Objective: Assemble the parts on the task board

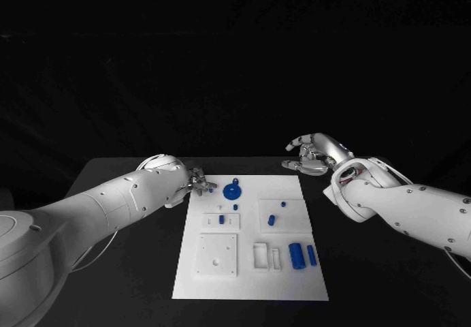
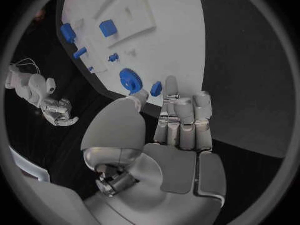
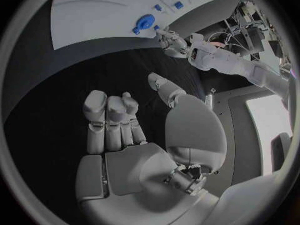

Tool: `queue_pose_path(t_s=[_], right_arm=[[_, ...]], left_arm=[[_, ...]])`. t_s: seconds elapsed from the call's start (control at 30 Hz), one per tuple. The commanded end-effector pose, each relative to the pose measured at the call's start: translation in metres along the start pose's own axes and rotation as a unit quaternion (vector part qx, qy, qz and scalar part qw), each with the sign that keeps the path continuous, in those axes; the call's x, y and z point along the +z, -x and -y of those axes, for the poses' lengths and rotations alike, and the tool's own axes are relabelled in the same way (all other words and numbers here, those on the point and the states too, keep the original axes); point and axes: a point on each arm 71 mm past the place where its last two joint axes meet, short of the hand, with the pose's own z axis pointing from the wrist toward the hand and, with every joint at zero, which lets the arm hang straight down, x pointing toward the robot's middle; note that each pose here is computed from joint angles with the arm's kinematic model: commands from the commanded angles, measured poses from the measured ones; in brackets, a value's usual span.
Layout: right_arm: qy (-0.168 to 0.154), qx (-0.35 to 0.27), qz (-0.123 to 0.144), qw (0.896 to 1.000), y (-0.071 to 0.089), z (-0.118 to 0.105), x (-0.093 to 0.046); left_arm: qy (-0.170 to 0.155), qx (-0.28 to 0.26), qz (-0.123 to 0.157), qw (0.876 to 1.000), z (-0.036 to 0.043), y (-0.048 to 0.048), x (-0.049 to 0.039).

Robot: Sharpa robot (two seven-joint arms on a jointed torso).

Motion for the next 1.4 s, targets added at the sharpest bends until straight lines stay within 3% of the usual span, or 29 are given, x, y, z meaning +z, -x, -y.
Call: queue_pose_path(t_s=[0.03,0.5,0.83,1.2,1.4], right_arm=[[0.005,-0.002,-0.004,1.000,-0.001,-0.001,0.000],[0.005,-0.002,-0.005,1.000,-0.001,-0.002,0.001],[0.004,-0.003,-0.005,1.000,-0.001,-0.001,0.001],[0.002,-0.004,-0.006,1.000,0.000,0.000,0.000],[0.000,-0.005,-0.006,1.000,0.001,0.002,-0.001]], left_arm=[[-0.006,-0.010,-0.007,1.000,0.0029,-0.0010,0.0003],[-0.013,-0.010,-0.019,1.000,0.0080,-0.0039,0.0007],[-0.014,-0.023,-0.007,1.000,0.0047,-0.0009,0.0009],[-0.018,-0.083,-0.016,0.996,-0.0025,-0.0004,-0.0023],[-0.018,-0.160,-0.033,0.986,-0.0101,0.0032,-0.0091]])
